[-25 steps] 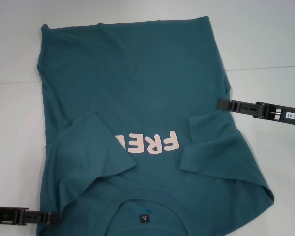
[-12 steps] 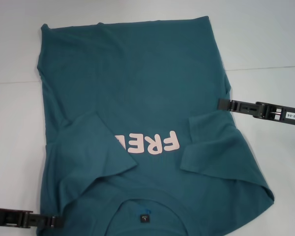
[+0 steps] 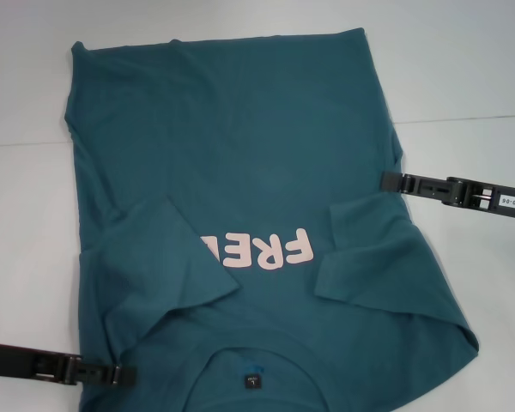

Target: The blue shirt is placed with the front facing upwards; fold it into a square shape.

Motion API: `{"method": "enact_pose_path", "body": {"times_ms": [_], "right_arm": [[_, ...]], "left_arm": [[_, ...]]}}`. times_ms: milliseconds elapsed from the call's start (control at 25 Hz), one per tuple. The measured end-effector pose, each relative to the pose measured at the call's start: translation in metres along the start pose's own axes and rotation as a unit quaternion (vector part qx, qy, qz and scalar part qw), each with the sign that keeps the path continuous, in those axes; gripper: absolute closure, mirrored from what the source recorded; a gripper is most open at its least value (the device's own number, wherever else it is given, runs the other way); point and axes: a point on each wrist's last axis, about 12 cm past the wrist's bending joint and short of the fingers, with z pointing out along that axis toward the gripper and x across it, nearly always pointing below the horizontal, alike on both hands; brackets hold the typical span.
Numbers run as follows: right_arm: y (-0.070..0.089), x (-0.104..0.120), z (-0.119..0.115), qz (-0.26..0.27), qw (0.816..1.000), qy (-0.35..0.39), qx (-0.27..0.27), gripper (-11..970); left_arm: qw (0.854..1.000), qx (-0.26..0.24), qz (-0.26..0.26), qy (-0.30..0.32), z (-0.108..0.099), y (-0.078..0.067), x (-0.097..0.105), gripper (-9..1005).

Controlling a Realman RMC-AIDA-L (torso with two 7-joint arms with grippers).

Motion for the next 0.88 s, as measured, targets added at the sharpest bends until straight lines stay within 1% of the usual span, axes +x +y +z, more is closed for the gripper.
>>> {"method": "enact_pose_path", "body": {"times_ms": [280, 320, 480, 640, 880], "right_arm": [[-0.001, 0.000, -0.001, 0.001, 1.000, -0.002, 0.001, 16], [-0.001, 0.000, -0.001, 0.001, 1.000, -0.002, 0.002, 16], [-0.001, 0.000, -0.001, 0.001, 1.000, -0.004, 0.003, 17], [-0.001, 0.000, -0.001, 0.002, 1.000, -0.004, 0.005, 17], [-0.002, -0.001, -0.002, 0.001, 1.000, -0.005, 0.007, 17]], "left_arm": [[1.000, -0.016, -0.014, -0.012, -0.011, 0.010, 0.005, 109], [0.999, -0.020, -0.021, -0.015, -0.014, 0.013, 0.010, 109], [0.999, -0.030, -0.032, -0.008, -0.016, 0.016, 0.014, 109], [0.999, -0.032, -0.037, -0.003, -0.014, 0.016, 0.016, 110], [0.999, -0.028, -0.028, 0.008, -0.006, 0.013, 0.012, 110]]}}
